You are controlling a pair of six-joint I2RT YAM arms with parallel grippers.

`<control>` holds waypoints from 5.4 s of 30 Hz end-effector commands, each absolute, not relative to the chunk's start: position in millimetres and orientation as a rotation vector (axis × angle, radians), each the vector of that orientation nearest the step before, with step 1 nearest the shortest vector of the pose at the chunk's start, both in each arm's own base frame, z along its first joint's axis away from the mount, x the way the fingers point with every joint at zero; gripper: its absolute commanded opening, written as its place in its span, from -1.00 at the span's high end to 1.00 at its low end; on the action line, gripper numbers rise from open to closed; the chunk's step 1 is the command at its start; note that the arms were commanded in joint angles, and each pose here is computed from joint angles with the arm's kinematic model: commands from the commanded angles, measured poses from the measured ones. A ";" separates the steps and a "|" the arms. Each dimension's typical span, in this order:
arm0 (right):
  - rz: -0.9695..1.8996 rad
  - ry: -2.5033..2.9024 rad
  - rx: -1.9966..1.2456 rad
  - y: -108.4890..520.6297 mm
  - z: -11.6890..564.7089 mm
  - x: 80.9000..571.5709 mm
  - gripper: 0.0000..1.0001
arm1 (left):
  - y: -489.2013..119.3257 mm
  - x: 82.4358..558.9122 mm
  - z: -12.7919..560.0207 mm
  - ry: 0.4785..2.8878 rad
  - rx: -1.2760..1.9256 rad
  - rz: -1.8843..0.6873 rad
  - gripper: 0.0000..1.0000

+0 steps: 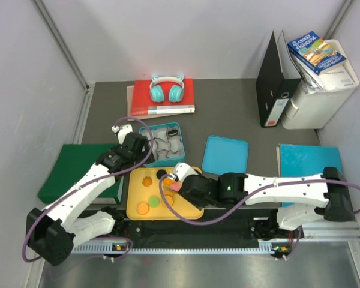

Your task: Pack the cookies

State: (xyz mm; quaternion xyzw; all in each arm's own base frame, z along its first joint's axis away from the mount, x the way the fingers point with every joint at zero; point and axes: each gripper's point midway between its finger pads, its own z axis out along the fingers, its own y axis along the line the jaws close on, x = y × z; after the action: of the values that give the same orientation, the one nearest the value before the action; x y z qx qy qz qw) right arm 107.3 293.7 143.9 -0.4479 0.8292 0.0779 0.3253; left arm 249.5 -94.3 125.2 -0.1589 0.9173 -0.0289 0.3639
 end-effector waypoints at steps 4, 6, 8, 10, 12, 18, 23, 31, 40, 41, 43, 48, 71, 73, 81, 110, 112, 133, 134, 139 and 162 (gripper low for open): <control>0.286 2.155 -1.230 320.3 147.1 74.4 -0.01 | -97.6 255.3 132.6 2.325 -0.419 -0.110 -0.97; 0.288 2.146 -1.254 324.4 147.7 67.8 -0.02 | -98.0 254.7 133.3 2.325 -0.421 -0.118 -0.97; 0.289 2.134 -1.274 327.2 151.8 61.0 -0.01 | -98.4 253.2 132.7 2.330 -0.420 -0.124 -0.97; 0.271 2.127 -1.283 328.3 152.6 58.0 -0.02 | -97.3 250.7 131.4 2.333 -0.419 -0.123 -0.97; 0.260 2.133 -1.293 327.8 149.9 52.4 -0.03 | -96.9 248.9 131.7 2.330 -0.419 -0.131 -0.96; 0.248 2.140 -1.321 327.8 142.6 37.1 -0.04 | -97.0 242.3 127.4 2.334 -0.424 -0.155 -0.96; 0.180 2.151 -1.344 324.7 132.5 31.4 -0.04 | -97.2 241.6 125.8 2.338 -0.425 -0.156 -0.97; 0.109 2.170 -1.335 321.8 118.3 31.3 -0.03 | -99.4 242.6 122.1 2.344 -0.422 -0.162 -0.97; -0.048 2.140 -1.292 316.8 114.4 52.3 0.04 | -98.2 243.0 121.5 2.343 -0.423 -0.154 -0.97; -0.054 2.144 -1.282 315.8 114.5 54.7 0.05 | -98.8 243.8 122.5 2.340 -0.422 -0.156 -0.96; -0.058 2.139 -1.259 314.1 118.7 59.6 0.06 | -98.3 243.7 122.0 2.342 -0.421 -0.151 -0.97; -0.071 2.119 -1.191 306.6 135.5 75.7 0.07 | -98.4 244.4 121.8 2.344 -0.421 -0.148 -0.97; 0.107 2.047 -1.318 322.9 175.2 35.6 -0.03 | -100.8 244.2 121.9 2.356 -0.416 -0.155 -0.97; 0.103 2.043 -1.331 326.9 171.7 34.2 -0.03 | -100.1 243.0 121.5 2.358 -0.416 -0.153 -0.97; 0.070 2.024 -1.405 342.0 154.6 30.9 -0.03 | -99.4 241.6 121.5 2.358 -0.420 -0.155 -0.97; -0.009 1.980 -1.354 339.5 171.6 44.9 0.14 | -97.3 240.7 123.2 2.345 -0.430 -0.157 -0.97; -0.016 1.952 -1.325 338.4 187.8 52.2 0.16 | -97.8 241.8 126.0 2.339 -0.430 -0.159 -0.97; 0.141 1.984 -1.241 324.4 222.8 78.7 0.06 | -88.7 250.9 144.9 2.286 -0.443 -0.100 -0.96; 0.138 1.984 -1.259 329.6 217.7 75.3 0.06 | -88.6 250.7 143.9 2.288 -0.446 -0.099 -0.96; 0.197 1.998 -1.316 345.4 204.9 59.0 0.06 | -89.3 248.7 139.7 2.303 -0.440 -0.098 -0.97; 0.192 2.089 -1.418 352.6 141.7 40.8 0.04 | -91.4 241.7 126.2 2.339 -0.437 -0.113 -0.97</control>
State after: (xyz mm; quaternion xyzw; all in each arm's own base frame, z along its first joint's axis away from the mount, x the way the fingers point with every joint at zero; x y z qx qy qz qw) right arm 43.5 340.8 141.3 -0.5438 0.7866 0.0543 0.2875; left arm 241.7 -90.8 128.2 -0.1654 0.9133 -0.0385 0.3702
